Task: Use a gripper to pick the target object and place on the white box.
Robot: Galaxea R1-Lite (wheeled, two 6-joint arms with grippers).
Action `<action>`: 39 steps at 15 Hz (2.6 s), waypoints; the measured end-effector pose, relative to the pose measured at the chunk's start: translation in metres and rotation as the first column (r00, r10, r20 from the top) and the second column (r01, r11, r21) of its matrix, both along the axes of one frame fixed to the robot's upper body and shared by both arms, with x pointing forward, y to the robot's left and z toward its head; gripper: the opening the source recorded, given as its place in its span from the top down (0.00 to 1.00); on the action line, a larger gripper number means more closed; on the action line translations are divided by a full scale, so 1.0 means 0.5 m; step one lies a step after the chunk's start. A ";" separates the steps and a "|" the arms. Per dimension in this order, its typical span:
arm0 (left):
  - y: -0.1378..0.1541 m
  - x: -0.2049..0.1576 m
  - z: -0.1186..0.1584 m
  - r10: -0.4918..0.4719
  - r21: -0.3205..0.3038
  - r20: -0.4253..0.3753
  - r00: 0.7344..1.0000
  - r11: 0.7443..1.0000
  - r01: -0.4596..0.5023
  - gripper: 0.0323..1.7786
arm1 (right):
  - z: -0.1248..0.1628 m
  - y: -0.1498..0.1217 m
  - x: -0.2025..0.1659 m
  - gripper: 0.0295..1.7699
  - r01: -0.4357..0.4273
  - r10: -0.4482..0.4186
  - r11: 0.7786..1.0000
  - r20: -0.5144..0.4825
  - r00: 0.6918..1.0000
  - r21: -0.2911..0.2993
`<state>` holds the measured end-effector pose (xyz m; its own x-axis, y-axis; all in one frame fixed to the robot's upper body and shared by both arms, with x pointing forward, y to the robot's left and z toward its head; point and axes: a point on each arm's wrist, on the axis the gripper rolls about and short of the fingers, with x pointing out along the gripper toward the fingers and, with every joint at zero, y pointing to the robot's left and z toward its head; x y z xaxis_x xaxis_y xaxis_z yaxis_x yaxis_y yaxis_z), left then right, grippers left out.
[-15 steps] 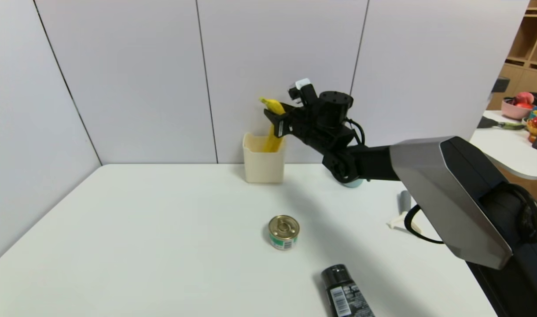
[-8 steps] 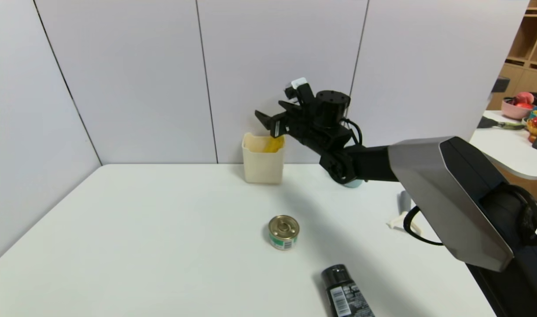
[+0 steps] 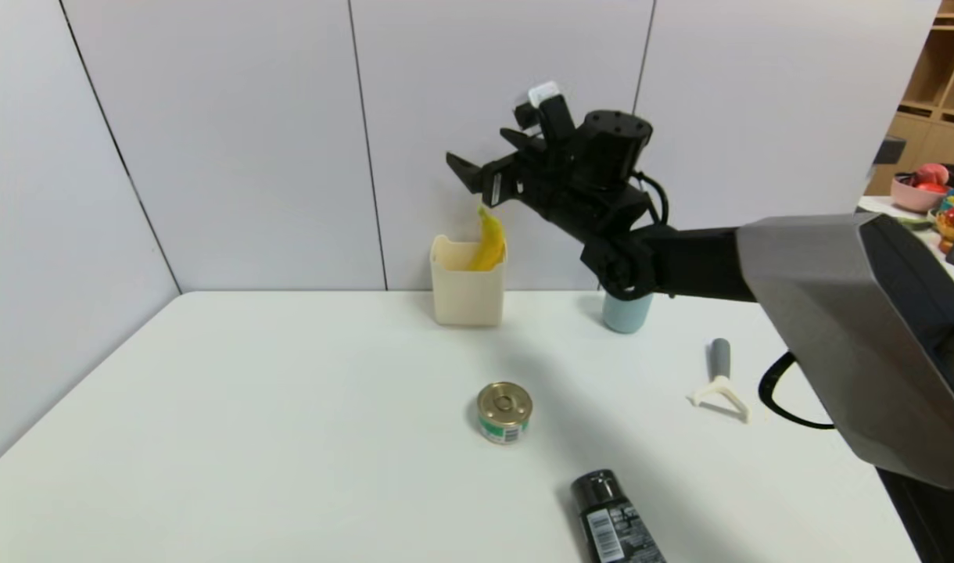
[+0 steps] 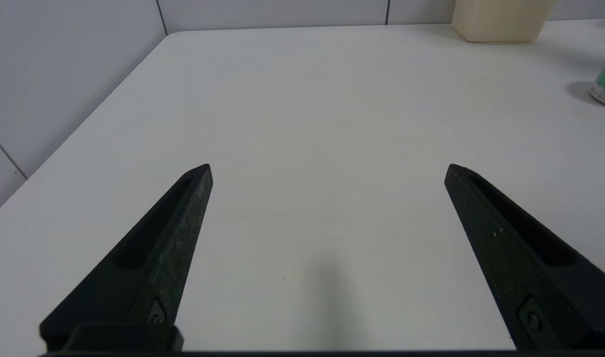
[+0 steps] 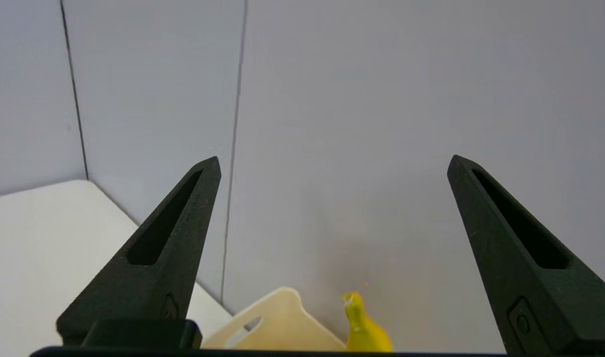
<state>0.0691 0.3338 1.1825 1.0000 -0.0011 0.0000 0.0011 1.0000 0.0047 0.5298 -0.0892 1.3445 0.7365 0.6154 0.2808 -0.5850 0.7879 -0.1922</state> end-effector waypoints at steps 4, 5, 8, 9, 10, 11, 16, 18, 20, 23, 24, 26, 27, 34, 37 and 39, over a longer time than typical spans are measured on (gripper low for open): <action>0.000 0.000 0.000 0.000 0.000 0.000 1.000 1.000 0.000 0.05 | 0.124 -0.063 -0.051 0.08 0.029 -0.023 0.998 0.090 0.996 -0.058; 0.000 0.000 0.000 0.000 0.000 0.000 1.000 1.000 0.000 0.05 | 0.151 -0.082 -0.065 0.07 0.047 -0.039 0.996 0.107 0.993 -0.072; 0.000 0.000 0.000 0.000 0.000 0.000 1.000 1.000 0.000 0.05 | 0.220 -0.158 -0.108 0.06 0.133 -0.116 0.982 0.132 0.984 -0.131; 0.000 0.000 0.000 0.000 0.000 0.000 1.000 1.000 0.000 0.05 | 0.239 -0.189 -0.125 0.06 0.163 -0.145 0.974 0.117 0.982 -0.155; 0.000 0.000 0.000 0.000 0.000 0.000 1.000 1.000 0.000 0.05 | 0.255 -0.225 -0.144 0.05 0.190 -0.179 0.964 0.076 0.981 -0.187; 0.000 0.000 0.000 0.000 0.000 0.000 1.000 1.000 0.000 0.05 | 0.268 -0.259 -0.166 0.05 0.211 -0.211 0.952 0.023 0.977 -0.221; 0.000 0.000 0.000 0.001 0.000 0.000 1.000 1.000 -0.001 0.05 | 0.268 -0.393 -0.316 0.04 0.263 -0.370 0.893 -0.262 0.891 -0.365; 0.000 0.000 0.000 0.000 0.000 0.000 1.000 1.000 0.000 0.05 | 0.235 -0.424 -0.384 0.04 0.264 -0.411 0.877 -0.341 0.845 -0.402; 0.000 0.000 0.000 0.000 0.000 0.000 1.000 1.000 0.000 0.05 | 0.216 -0.446 -0.457 0.04 0.285 -0.436 0.871 -0.362 0.824 -0.401; 0.000 0.000 0.000 0.000 0.000 0.000 1.000 1.000 0.000 0.05 | 0.198 -0.467 -0.585 0.04 0.343 -0.452 0.878 -0.340 0.825 -0.334; 0.000 0.000 0.000 0.000 0.000 0.000 1.000 1.000 0.000 0.05 | 0.187 -0.472 -0.626 0.04 0.363 -0.456 0.879 -0.323 0.829 -0.310; 0.000 0.000 0.000 0.000 0.000 0.000 1.000 1.000 0.000 0.05 | 0.153 -0.479 -0.705 0.04 0.399 -0.465 0.879 -0.284 0.838 -0.262; 0.000 0.000 0.000 0.000 0.000 0.000 1.000 1.000 0.000 0.05 | 0.138 -0.482 -0.743 0.04 0.418 -0.469 0.879 -0.256 0.845 -0.231; 0.000 0.000 0.000 0.000 0.000 0.000 1.000 1.000 0.000 0.05 | 0.052 -0.486 -0.912 0.04 0.456 -0.455 0.890 -0.049 0.889 0.002; 0.000 0.000 0.000 0.000 0.000 0.000 1.000 1.000 0.000 0.05 | -0.004 -0.487 -0.940 0.04 0.449 -0.450 0.893 0.023 0.893 0.044; 0.000 0.000 0.000 0.000 0.000 0.000 1.000 1.000 0.000 0.05 | -0.032 -0.488 -0.950 0.04 0.447 -0.451 0.892 0.061 0.890 0.071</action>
